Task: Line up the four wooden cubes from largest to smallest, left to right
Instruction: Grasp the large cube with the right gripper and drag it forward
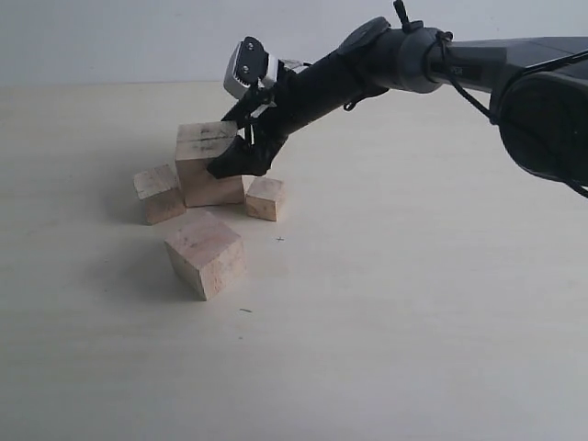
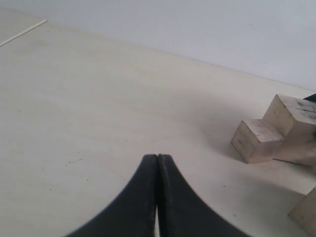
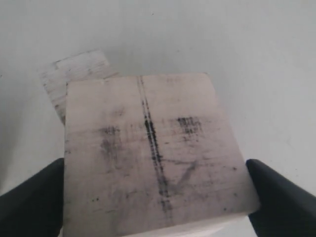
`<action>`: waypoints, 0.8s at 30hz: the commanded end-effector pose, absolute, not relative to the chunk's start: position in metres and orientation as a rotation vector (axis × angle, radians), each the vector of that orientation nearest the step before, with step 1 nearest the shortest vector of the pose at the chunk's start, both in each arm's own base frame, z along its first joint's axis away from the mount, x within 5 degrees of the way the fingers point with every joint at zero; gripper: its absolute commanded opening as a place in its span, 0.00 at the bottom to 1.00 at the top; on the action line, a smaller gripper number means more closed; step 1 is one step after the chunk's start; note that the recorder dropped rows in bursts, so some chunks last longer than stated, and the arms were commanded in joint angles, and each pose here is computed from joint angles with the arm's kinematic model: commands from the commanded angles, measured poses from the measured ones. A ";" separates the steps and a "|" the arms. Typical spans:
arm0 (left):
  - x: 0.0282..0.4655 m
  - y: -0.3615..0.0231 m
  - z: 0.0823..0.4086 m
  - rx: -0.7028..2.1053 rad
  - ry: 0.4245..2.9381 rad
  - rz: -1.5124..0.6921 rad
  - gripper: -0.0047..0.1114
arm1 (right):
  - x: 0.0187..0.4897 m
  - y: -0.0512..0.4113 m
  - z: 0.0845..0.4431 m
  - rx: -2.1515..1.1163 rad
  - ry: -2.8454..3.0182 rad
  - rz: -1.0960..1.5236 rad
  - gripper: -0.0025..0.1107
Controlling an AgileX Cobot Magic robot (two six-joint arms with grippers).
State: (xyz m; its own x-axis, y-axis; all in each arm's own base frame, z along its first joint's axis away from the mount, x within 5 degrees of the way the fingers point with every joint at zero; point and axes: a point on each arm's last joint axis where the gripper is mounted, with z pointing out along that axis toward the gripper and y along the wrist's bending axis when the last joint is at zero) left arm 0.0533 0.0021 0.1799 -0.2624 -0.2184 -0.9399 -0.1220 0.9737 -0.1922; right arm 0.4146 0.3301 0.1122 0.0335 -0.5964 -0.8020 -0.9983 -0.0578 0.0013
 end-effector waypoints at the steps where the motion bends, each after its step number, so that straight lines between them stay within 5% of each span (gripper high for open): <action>1: 0.053 0.002 0.180 -0.247 1.832 -0.092 0.04 | 0.400 0.326 0.116 -1.876 1.592 0.960 0.02; 14: 0.053 0.002 0.180 -0.247 1.832 -0.092 0.04 | 0.377 0.339 0.115 -1.885 1.763 1.130 0.02; 24: 0.053 0.002 0.180 -0.247 1.832 -0.092 0.04 | 0.371 0.340 0.139 -1.916 1.855 1.027 0.02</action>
